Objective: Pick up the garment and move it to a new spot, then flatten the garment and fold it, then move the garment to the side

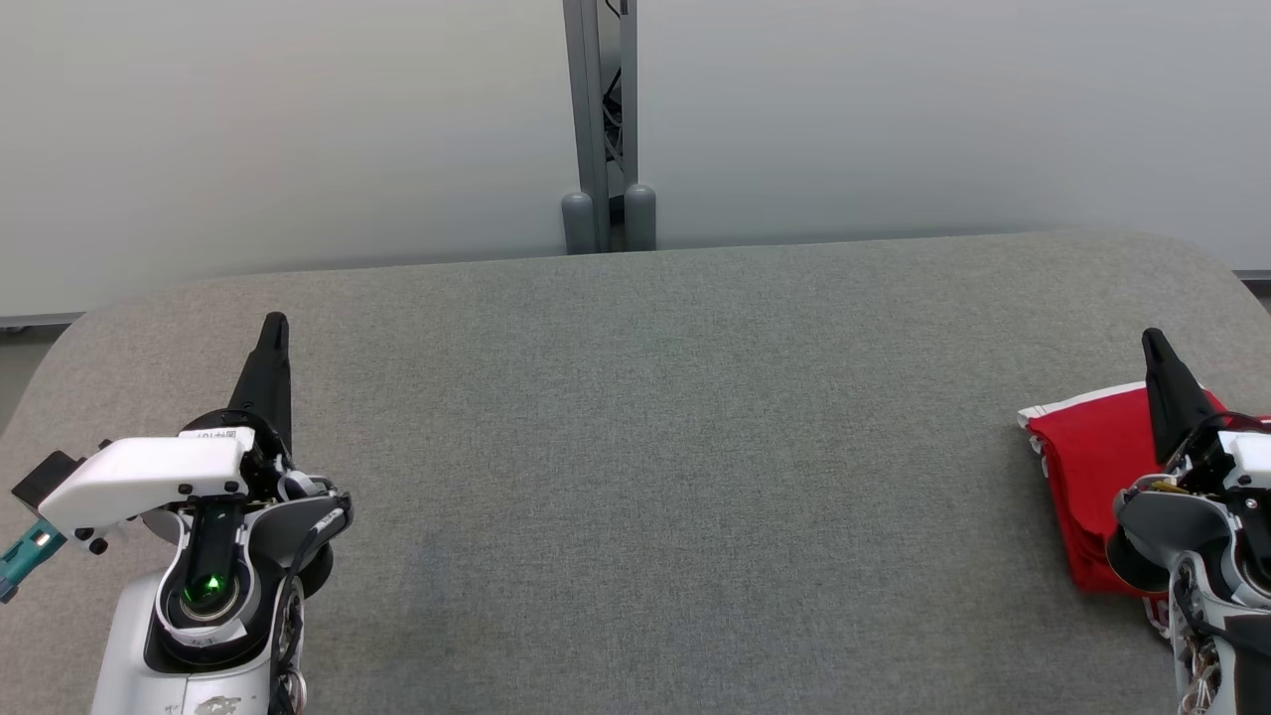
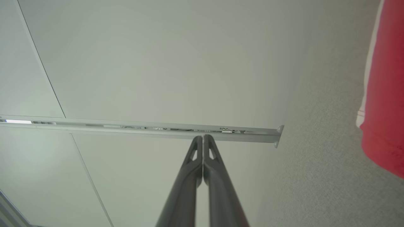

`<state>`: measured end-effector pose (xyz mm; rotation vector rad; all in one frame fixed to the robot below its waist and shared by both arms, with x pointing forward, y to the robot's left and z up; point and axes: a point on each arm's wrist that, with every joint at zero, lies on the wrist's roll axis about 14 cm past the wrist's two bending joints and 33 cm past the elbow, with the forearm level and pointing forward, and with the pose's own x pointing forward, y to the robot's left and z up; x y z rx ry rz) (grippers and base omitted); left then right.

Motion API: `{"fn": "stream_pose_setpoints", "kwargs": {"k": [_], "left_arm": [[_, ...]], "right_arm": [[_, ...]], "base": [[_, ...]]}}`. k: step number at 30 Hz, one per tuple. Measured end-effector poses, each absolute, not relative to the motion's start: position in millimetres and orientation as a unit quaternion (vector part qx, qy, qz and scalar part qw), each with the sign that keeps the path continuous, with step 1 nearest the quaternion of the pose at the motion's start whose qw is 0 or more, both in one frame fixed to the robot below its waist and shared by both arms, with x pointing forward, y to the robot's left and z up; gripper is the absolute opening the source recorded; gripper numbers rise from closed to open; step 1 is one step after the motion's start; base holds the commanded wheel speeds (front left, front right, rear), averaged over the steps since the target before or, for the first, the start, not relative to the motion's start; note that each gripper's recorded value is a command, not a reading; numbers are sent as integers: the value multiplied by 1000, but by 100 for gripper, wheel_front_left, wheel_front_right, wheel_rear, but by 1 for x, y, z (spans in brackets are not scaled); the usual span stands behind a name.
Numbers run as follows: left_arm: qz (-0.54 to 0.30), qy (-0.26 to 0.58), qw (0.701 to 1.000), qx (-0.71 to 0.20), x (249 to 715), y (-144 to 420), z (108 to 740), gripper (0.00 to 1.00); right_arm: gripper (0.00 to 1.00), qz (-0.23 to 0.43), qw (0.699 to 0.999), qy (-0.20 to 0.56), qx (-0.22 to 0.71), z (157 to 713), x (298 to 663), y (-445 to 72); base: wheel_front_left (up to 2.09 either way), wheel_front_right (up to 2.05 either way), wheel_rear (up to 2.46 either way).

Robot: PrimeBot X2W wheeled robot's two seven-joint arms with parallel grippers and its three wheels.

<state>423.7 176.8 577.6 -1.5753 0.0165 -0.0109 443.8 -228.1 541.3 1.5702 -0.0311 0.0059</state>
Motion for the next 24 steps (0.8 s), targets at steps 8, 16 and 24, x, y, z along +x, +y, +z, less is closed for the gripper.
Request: {"fn": "stream_pose_setpoints", "kwargs": {"k": [8, 16, 24], "left_arm": [[-5, 7, 705, -709, 424, 177, 578, 0], [-5, 7, 705, -709, 424, 177, 578, 0], [-5, 7, 705, -709, 424, 177, 578, 0]], "right_arm": [[0, 3, 707, -14, 707, 541, 444, -228], [0, 3, 707, -14, 707, 541, 444, -228], [0, 3, 707, -14, 707, 541, 444, -228]], "base": [[0, 0, 0], [0, 0, 0], [0, 0, 0]]}}
